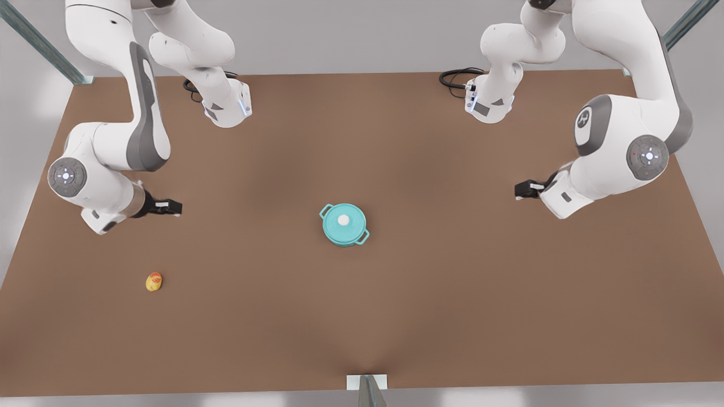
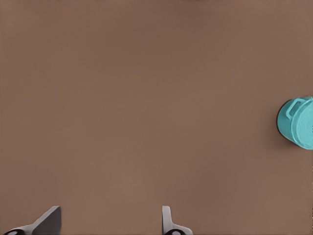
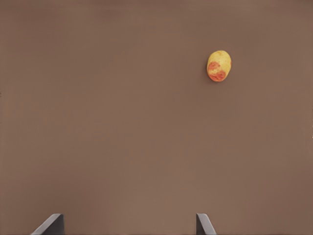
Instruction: Open the pot lid and put the potato into the pot
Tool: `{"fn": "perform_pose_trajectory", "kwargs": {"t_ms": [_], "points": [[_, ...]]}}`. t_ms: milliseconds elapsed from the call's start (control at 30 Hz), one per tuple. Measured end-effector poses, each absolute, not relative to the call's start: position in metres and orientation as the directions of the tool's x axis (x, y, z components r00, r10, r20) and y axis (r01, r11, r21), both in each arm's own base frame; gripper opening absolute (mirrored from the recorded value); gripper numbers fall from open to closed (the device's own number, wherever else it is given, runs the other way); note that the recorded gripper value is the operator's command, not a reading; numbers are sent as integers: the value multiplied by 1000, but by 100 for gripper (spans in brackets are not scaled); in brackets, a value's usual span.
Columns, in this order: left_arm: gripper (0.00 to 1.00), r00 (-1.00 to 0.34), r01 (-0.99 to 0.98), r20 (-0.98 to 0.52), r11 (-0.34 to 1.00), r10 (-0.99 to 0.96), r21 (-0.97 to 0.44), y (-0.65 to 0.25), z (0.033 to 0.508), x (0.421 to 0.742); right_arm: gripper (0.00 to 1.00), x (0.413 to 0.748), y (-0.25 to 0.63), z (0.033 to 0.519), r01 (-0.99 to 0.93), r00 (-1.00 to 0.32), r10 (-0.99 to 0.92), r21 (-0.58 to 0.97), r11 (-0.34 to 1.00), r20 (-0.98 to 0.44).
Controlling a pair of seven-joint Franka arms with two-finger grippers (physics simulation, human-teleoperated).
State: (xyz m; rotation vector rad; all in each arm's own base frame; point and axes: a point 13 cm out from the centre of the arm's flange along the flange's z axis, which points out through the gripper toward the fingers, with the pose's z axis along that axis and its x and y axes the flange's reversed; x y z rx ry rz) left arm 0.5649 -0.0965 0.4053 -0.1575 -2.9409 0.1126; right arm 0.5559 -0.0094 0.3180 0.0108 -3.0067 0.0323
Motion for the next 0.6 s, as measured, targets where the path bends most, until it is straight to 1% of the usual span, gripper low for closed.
{"fn": "perform_pose_trajectory", "kwargs": {"t_ms": [67,133,167,233,267,333,400,433,533,600], "points": [[100,-981,117,143,989,130,-95,-112,416,576,100,571,-10,322,-8,-997,-6,-22,1000,75],[100,-976,167,129,982,177,-87,-146,407,585,100,582,-12,327,-4,-1000,-3,-23,1000,28],[100,-965,223,120,971,232,-85,-191,396,586,100,586,-13,329,-2,-1000,-2,-24,1000,11],[100,-932,336,121,939,343,-70,-291,356,573,100,596,-15,333,1,-1000,1,-24,1000,-18],[100,-922,362,122,930,367,-60,-326,335,566,100,599,-16,332,3,-1000,3,-24,1000,-25],[100,-922,369,112,928,372,-48,-379,296,562,100,606,-26,305,18,-1000,18,-26,1000,1],[100,-933,345,96,938,348,-41,-414,272,558,100,612,-35,255,30,-998,32,-27,999,50],[100,-940,328,90,944,330,-39,-429,260,555,100,617,-38,240,33,-998,35,-29,999,57],[100,-952,299,59,954,299,-21,-483,227,535,100,637,-60,219,50,-998,52,-49,998,40],[100,-961,275,21,961,275,-24,-520,214,527,100,641,-83,207,79,-996,81,-56,995,34]]}}
